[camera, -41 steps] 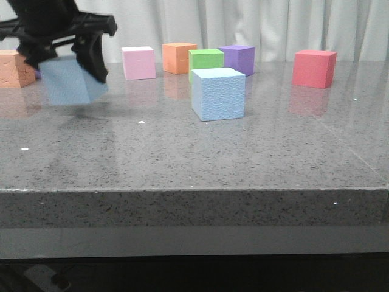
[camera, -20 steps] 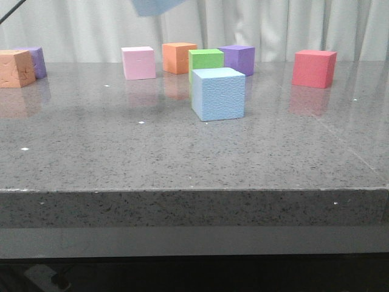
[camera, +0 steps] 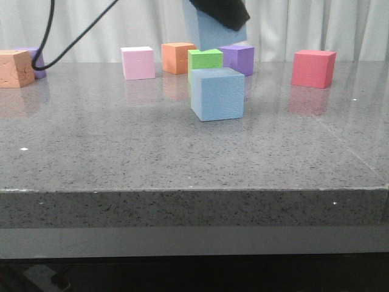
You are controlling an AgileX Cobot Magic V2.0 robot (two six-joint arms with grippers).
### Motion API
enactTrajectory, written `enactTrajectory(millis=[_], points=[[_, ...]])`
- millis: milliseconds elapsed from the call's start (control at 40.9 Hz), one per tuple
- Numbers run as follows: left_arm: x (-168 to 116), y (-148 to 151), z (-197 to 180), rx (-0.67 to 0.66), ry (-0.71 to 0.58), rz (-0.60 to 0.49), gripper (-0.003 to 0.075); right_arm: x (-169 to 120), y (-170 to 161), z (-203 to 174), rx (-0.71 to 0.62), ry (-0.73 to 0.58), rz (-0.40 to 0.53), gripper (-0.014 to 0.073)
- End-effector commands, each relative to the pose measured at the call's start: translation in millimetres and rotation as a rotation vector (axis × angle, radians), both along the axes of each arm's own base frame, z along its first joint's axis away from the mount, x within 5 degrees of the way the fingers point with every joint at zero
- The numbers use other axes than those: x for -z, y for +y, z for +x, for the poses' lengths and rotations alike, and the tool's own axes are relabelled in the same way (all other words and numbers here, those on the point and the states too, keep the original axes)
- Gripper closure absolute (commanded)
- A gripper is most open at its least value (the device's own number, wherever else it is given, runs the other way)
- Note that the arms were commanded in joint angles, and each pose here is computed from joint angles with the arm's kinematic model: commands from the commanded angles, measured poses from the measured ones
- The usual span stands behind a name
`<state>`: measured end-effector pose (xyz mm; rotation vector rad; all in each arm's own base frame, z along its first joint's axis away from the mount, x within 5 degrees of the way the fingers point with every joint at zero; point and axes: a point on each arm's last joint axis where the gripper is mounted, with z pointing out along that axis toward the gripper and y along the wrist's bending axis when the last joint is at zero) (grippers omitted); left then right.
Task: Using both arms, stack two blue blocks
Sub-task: 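Lift the cube and carry it above the centered light blue cube, then lower the held cube onto the centered cube and open the left gripper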
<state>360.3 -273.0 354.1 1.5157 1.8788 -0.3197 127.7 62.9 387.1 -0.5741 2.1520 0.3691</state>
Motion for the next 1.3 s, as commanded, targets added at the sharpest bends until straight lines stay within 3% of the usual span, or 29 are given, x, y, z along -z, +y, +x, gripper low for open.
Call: enactTrajectory(millis=[0, 245, 1076, 1125, 1272], points=[[-32, -2, -9, 0.002, -0.110, -0.076, 0.0472, -13, -1, 0, 0.013, -0.081, 0.031, -0.0069], [-18, -4, -2, -0.003, -0.104, -0.018, 0.0472, -13, -1, 0, 0.013, -0.081, 0.031, -0.0069], [-19, -8, -6, 0.049, -0.107, -0.028, 0.0465, -13, -1, 0, 0.013, -0.081, 0.031, -0.0069], [-19, -8, -6, 0.055, -0.112, -0.024, 0.0447, -13, -1, 0, 0.013, -0.081, 0.031, -0.0069], [-19, -8, -6, 0.065, -0.127, -0.022, 0.0252, -13, -1, 0, 0.013, -0.081, 0.031, -0.0069]])
